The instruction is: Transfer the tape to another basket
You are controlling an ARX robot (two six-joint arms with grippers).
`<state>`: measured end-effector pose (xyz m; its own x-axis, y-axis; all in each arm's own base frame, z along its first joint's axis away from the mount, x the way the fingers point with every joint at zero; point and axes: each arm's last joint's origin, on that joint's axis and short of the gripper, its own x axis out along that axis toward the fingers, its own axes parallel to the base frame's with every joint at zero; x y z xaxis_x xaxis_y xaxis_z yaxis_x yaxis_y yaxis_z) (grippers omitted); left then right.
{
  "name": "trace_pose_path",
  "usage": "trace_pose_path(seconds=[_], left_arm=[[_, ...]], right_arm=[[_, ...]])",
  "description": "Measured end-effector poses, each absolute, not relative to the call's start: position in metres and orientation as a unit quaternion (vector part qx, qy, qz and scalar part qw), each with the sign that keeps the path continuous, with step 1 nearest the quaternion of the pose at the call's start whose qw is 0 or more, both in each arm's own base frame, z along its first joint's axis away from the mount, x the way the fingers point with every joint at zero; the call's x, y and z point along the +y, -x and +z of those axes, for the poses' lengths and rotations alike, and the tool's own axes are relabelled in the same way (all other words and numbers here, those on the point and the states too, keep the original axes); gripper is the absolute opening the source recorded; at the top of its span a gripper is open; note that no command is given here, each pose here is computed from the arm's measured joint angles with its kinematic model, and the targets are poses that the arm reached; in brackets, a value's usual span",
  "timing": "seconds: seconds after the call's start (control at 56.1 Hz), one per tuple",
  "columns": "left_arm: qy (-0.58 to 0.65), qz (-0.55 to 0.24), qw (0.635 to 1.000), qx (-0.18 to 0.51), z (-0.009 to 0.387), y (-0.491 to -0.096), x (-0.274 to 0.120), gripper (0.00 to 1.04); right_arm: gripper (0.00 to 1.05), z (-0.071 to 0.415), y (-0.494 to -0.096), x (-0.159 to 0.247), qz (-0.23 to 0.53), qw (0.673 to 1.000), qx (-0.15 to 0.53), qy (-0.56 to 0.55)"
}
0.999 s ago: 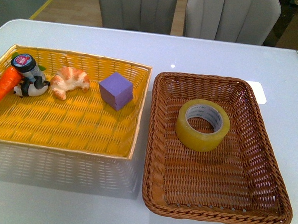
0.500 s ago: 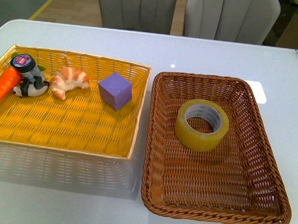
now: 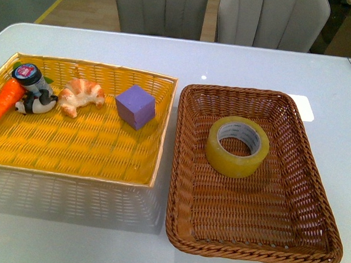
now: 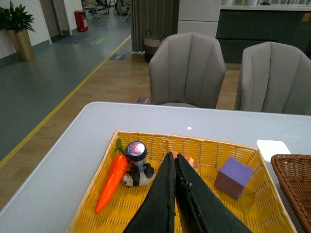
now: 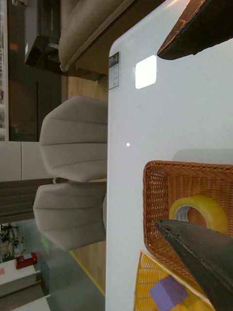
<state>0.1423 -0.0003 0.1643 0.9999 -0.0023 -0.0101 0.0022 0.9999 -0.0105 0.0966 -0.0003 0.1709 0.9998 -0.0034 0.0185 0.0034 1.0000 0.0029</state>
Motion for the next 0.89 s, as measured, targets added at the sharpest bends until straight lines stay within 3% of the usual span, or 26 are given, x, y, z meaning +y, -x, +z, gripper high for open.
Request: trace_pose_path(seconds=[0.892], left_arm=[[0.005, -0.001, 1.000, -0.008, 0.171, -0.113, 0.000, 0.02]], right_arm=[[0.96, 0.171, -0.097, 0.000, -0.002, 1.000, -0.009, -0.001]])
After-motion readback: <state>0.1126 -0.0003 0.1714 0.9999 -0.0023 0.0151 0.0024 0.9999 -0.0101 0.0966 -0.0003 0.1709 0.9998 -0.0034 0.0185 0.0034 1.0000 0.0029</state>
